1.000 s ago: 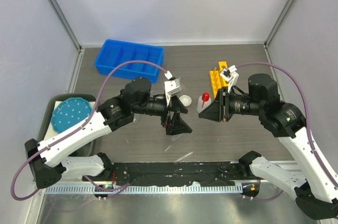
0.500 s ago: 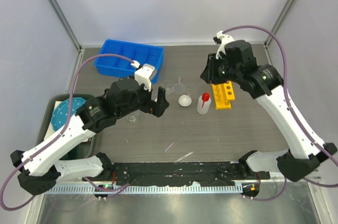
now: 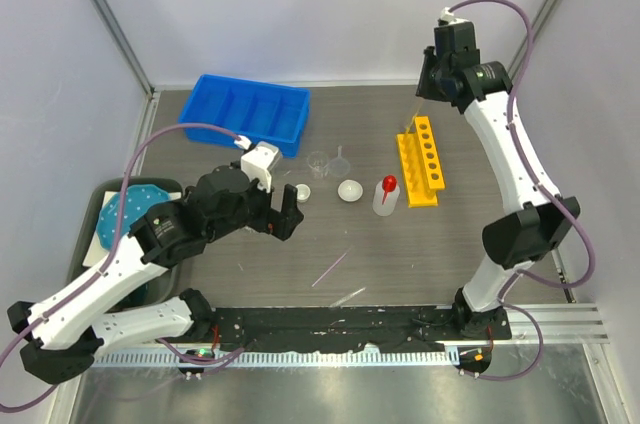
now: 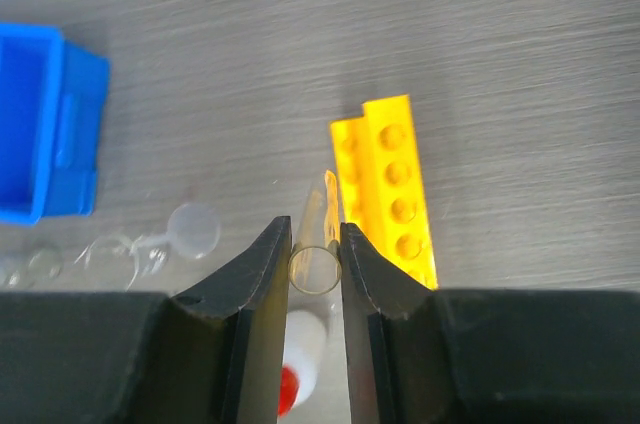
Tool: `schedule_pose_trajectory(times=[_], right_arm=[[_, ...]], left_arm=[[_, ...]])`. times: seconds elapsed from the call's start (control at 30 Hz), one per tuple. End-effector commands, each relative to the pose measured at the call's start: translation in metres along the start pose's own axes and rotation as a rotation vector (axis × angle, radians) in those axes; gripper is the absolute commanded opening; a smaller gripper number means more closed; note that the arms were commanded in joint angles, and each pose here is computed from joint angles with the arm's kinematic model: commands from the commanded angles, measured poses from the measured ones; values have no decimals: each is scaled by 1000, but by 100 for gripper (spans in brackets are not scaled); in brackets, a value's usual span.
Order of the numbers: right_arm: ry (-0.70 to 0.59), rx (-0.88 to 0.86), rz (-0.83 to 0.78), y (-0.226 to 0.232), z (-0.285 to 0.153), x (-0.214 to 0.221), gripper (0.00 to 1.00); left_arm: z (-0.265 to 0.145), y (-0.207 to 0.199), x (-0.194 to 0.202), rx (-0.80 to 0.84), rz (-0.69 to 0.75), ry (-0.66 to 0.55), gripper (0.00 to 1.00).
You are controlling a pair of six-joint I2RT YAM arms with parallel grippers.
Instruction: Organize the chemistry lab equipment
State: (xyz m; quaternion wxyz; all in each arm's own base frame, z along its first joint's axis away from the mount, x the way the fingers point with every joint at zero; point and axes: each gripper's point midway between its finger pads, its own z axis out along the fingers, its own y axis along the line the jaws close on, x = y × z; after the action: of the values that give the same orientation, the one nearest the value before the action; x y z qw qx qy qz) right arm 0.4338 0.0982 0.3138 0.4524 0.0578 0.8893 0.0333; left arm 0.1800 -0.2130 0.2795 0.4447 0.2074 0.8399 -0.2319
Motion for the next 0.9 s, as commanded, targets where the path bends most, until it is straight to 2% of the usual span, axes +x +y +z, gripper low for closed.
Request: schedule_pose_trajectory(times=[0.0,0.13,0.4,0.87], right_arm=[[-86,54,30,-18,17,-41,5],[-56,92,3,-21,40,-42,5],[-24,146,-22,-30,60,-43,5],[4,196,-32,-50,58,-35,5]], left_arm=[[1,-1,14,9,-11,43,100],[1,5,22,-11,3,61,100],[-1,10,29,-23,22,76,100],[1,9,32,-13,35,86,100]])
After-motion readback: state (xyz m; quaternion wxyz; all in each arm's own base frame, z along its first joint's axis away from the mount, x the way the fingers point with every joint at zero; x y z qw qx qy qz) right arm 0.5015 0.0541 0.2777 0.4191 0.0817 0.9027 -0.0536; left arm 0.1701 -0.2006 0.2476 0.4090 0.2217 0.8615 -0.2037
